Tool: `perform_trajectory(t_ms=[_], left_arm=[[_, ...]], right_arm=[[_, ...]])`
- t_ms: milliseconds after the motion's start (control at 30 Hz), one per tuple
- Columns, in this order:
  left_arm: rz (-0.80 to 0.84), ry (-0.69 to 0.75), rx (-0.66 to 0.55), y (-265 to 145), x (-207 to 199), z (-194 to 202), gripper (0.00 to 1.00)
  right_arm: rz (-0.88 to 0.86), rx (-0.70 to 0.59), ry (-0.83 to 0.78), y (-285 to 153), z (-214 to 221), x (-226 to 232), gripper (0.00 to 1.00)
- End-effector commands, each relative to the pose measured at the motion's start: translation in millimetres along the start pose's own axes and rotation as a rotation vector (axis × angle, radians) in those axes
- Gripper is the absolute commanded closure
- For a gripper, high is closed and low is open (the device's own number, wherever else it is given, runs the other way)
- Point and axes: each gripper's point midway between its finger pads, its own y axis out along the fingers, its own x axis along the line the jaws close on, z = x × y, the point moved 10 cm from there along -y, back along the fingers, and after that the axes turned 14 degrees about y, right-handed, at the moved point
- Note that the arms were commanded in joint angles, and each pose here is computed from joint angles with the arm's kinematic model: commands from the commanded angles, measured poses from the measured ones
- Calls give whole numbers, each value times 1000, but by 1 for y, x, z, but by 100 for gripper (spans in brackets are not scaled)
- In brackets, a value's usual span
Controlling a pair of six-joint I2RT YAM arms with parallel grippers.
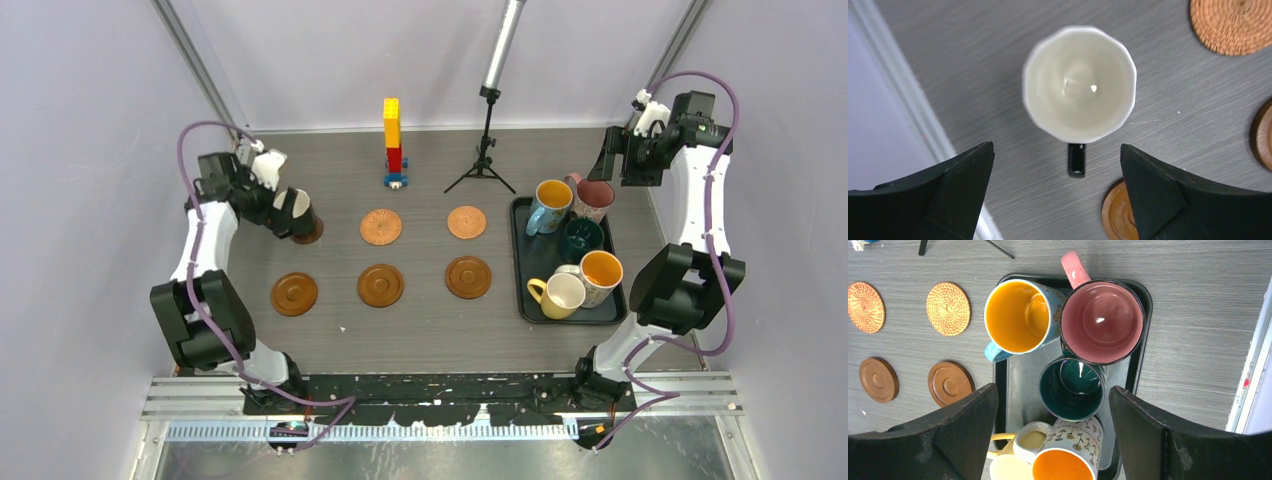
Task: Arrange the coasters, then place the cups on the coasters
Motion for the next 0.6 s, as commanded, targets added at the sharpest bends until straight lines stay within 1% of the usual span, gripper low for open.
perform_trajectory(t_ms=[0,133,233,333,400,467,567], left_arm=[[-104,5,-67,-59,26,-53,0],[-104,-30,-59,-81,36,-92,0],[-61,18,-77,-84,23,-122,0],[-79,74,-120,-74,-7,-156,0],[-46,129,-181,-67,-34,-174,0],[-8,201,-229,-61,-63,-194,0],[101,320,-246,-47,-120,-221,0]], right_arm=[[7,-49,-30,-21,3,11,14],[20,-49,9,-18,2,10,14],[34,-44,20,-16,2,8,15],[39,-40,11,-17,2,7,14],[50,-38,7,-17,3,7,14],[63,-32,1,-18,4,6,15],[93,-13,-13,-20,6,3,15]])
